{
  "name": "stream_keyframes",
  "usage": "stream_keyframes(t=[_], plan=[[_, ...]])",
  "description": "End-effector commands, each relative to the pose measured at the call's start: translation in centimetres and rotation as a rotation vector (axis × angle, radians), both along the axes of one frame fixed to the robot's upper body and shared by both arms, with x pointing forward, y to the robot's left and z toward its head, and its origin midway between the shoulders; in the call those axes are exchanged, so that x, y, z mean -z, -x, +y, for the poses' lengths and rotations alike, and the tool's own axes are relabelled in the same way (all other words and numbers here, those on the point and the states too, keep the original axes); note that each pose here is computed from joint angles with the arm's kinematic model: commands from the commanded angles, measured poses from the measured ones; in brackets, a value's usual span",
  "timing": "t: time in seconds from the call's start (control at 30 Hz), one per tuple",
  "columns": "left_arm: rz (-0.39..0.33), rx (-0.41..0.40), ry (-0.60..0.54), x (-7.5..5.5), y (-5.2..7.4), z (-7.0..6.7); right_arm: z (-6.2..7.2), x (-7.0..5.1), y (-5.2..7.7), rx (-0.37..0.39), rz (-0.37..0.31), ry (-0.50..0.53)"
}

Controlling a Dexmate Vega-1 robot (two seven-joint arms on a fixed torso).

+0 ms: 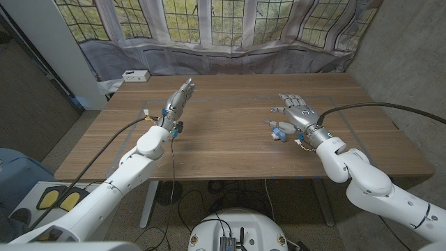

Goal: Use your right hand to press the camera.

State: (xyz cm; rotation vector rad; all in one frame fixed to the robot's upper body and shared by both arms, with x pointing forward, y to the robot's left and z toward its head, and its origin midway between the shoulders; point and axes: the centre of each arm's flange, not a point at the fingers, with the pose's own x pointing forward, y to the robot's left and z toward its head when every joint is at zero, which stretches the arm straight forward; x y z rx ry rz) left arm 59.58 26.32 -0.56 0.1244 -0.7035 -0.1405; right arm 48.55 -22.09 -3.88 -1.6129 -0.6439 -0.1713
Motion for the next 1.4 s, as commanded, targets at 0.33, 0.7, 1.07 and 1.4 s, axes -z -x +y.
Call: stream_keyframes(t=[0.33, 0.7, 1.07, 1.4], plan=[[-0.003, -0.004, -0.011, -0.3, 0.0, -0.1, 0.2, 1.4, -1.2, 0.025, 0.037, -0.007], [-0.004, -0.005, -0.004, -0.1, 0.2, -0.1, 0.4, 1.6, -1.7, 0.035, 0.059, 0.015], [-0.002, -0.007, -0.002, 0.2, 0.4, 0.0, 0.2, 1.9, -2.0, 0.047, 0.070, 0.012], [0.000, -0.004, 0.000, 0.4, 0.3, -0.1, 0.1, 2.3, -2.3, 0.059, 0.081, 0.009]])
